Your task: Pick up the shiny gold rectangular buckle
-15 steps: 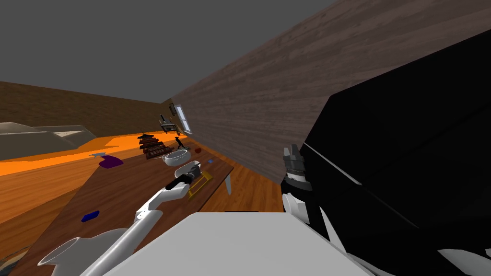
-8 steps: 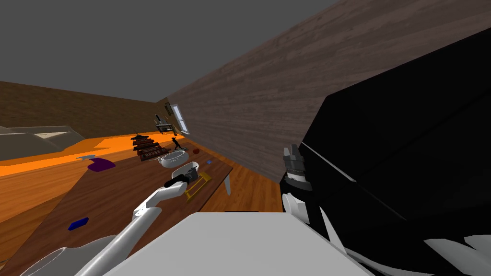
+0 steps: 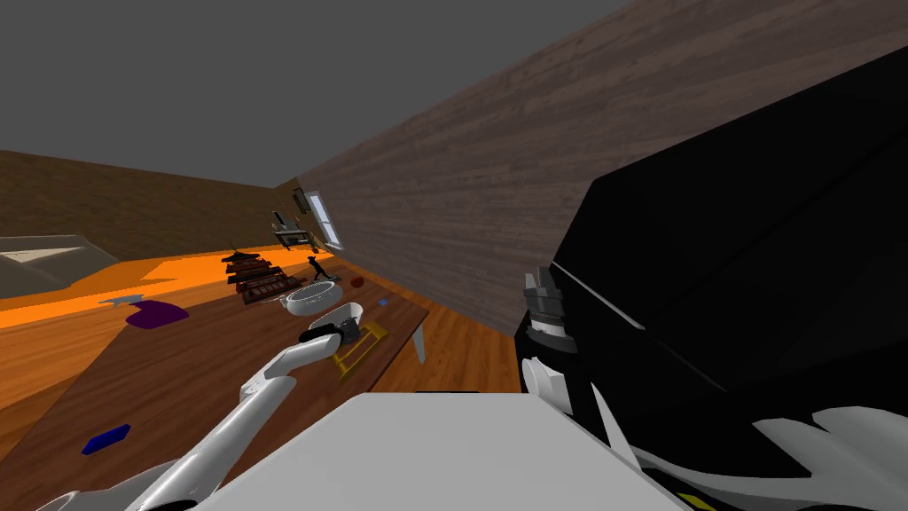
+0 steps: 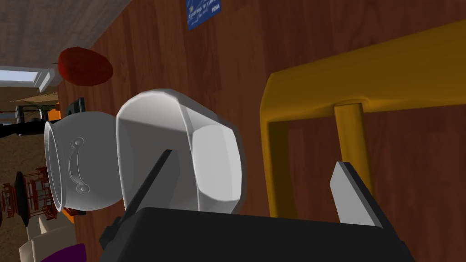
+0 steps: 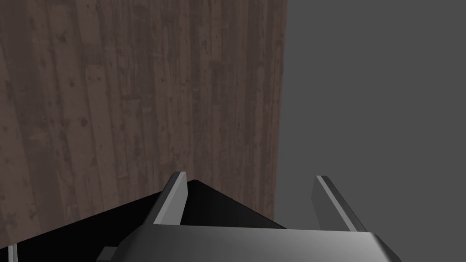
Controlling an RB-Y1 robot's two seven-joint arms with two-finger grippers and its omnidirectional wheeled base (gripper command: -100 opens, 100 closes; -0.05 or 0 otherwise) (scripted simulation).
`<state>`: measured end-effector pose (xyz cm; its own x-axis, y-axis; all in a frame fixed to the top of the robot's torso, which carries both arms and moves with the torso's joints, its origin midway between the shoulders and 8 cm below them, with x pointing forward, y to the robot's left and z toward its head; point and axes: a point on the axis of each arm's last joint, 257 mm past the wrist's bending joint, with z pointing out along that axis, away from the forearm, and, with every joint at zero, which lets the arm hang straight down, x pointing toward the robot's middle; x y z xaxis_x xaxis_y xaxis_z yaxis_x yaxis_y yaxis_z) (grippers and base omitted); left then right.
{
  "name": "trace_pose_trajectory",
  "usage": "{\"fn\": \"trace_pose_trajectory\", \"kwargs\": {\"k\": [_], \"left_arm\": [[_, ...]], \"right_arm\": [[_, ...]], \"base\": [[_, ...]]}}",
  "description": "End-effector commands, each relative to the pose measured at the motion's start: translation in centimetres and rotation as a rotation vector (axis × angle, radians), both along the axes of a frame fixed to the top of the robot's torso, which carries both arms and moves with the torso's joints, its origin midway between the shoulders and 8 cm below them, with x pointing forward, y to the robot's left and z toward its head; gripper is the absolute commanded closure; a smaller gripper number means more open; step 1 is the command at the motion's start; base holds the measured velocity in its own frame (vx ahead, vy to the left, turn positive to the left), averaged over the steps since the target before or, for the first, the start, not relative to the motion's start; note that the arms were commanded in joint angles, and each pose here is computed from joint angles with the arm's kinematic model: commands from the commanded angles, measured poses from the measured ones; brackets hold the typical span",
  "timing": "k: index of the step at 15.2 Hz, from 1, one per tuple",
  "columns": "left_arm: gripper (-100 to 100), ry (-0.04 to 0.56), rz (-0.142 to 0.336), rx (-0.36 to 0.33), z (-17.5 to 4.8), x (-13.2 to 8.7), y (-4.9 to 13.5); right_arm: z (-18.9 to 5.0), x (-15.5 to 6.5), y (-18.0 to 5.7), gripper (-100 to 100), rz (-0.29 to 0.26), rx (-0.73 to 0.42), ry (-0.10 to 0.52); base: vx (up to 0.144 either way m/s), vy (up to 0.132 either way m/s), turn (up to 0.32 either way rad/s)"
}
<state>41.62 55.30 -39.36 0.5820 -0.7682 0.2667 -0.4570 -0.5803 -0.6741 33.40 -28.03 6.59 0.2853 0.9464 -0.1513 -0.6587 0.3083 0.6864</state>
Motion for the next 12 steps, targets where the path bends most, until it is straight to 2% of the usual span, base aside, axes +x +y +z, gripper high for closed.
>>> {"fn": "trace_pose_trajectory", "kwargs": {"k": [1, 2, 3, 4, 5, 6, 7, 8, 9, 10, 11, 12], "left_arm": [[-100, 0.029, 0.019, -0.026, -0.8, -0.9, 0.2], [-100, 0.061, 0.058, -0.073, -1.7, -1.7, 0.7], [-100, 0.067, 0.058, -0.076, -1.8, -1.8, 0.6], [-100, 0.09, 0.096, -0.12, -2.5, -2.4, 1.0], [-100, 0.102, 0.096, -0.125, -2.7, -2.7, 0.8], [-100, 0.122, 0.128, -0.168, -3.2, -3.1, 1.0], [-100, 0.135, 0.131, -0.173, -3.5, -3.5, 0.9], [-100, 0.154, 0.164, -0.214, -4.1, -4.1, 1.1], [-100, 0.166, 0.164, -0.219, -4.3, -4.3, 0.9], [-100, 0.182, 0.195, -0.259, -4.7, -4.8, 1.0], [-100, 0.194, 0.194, -0.264, -4.9, -5.1, 0.8], [-100, 0.213, 0.222, -0.302, -5.4, -5.6, 0.7]], "right_arm": [[0.0, 0.0, 0.0, 0, 0.0, 0.0, 0.0], [0.0, 0.0, 0.0, 0, 0.0, 0.0, 0.0], [0.0, 0.0, 0.0, 0, 0.0, 0.0, 0.0], [0.0, 0.0, 0.0, 0, 0.0, 0.0, 0.0], [0.0, 0.0, 0.0, 0, 0.0, 0.0, 0.0], [0.0, 0.0, 0.0, 0, 0.0, 0.0, 0.0], [0.0, 0.0, 0.0, 0, 0.0, 0.0, 0.0], [0.0, 0.0, 0.0, 0, 0.0, 0.0, 0.0], [0.0, 0.0, 0.0, 0, 0.0, 0.0, 0.0], [0.0, 0.0, 0.0, 0, 0.0, 0.0, 0.0], [0.0, 0.0, 0.0, 0, 0.0, 0.0, 0.0], [0.0, 0.0, 0.0, 0, 0.0, 0.0, 0.0]], "base": [[0.005, 0.01, -0.014], [0.004, 0.008, -0.044], [0.004, 0.009, -0.054], [0.008, 0.01, -0.071], [0.008, 0.012, -0.061], [0.008, 0.014, -0.076], [0.007, 0.014, -0.059], [0.008, 0.015, -0.058], [0.008, 0.015, -0.043], [0.008, 0.014, -0.051], [0.008, 0.013, -0.048], [0.007, 0.011, -0.061]]}}
